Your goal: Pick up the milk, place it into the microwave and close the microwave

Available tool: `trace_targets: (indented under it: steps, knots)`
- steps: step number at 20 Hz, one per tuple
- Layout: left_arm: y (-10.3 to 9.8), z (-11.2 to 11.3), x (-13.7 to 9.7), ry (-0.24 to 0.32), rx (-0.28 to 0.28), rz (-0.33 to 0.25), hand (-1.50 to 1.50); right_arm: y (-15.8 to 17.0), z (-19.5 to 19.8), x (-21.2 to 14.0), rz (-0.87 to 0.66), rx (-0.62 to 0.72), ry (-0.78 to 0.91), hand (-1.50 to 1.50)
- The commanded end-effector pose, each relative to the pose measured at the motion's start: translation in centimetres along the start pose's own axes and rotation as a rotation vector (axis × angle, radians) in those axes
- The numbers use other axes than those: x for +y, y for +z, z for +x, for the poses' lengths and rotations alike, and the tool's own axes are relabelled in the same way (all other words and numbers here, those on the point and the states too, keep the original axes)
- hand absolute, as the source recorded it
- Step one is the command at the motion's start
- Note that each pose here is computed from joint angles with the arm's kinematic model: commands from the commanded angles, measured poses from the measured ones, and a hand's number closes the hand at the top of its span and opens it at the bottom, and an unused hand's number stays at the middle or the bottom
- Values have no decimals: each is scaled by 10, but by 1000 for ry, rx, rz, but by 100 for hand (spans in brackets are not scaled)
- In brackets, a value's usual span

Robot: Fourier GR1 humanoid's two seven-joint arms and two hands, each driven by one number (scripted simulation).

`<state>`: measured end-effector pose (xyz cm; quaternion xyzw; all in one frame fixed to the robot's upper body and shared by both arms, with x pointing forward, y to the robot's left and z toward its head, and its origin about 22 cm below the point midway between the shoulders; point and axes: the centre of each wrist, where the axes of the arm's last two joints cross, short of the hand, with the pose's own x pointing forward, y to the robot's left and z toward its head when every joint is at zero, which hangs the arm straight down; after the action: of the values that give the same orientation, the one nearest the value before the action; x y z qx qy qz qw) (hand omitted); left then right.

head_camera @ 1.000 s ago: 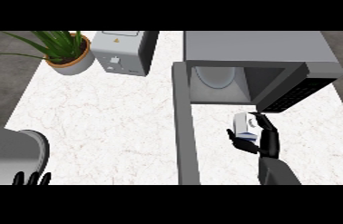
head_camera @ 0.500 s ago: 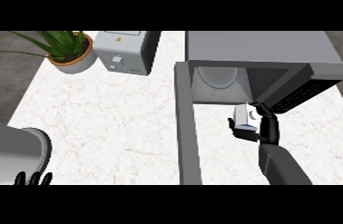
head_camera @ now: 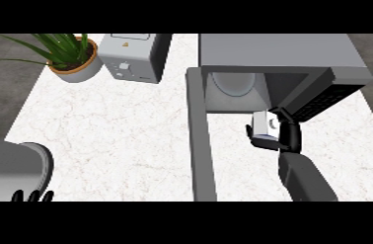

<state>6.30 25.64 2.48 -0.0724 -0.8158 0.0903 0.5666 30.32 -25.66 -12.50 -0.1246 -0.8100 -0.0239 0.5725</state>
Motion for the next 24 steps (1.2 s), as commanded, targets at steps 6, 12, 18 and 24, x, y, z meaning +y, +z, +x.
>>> trace_targets:
  steps: [6,12,18,24]
  knots:
    - [3,12,11,-5,12,-13,-150,17,18,-17,34,-90,-17,150]
    - [8,9,0,17,32,-25,-150,50,48,-25,56,-39,7,150]
    - [10,7,-7,8,-5,18,-150,62,107,-10,131,-57,-122,150]
    - [4,10,-4,10,14,14,-150,48,123,-5,131,-57,-301,150]
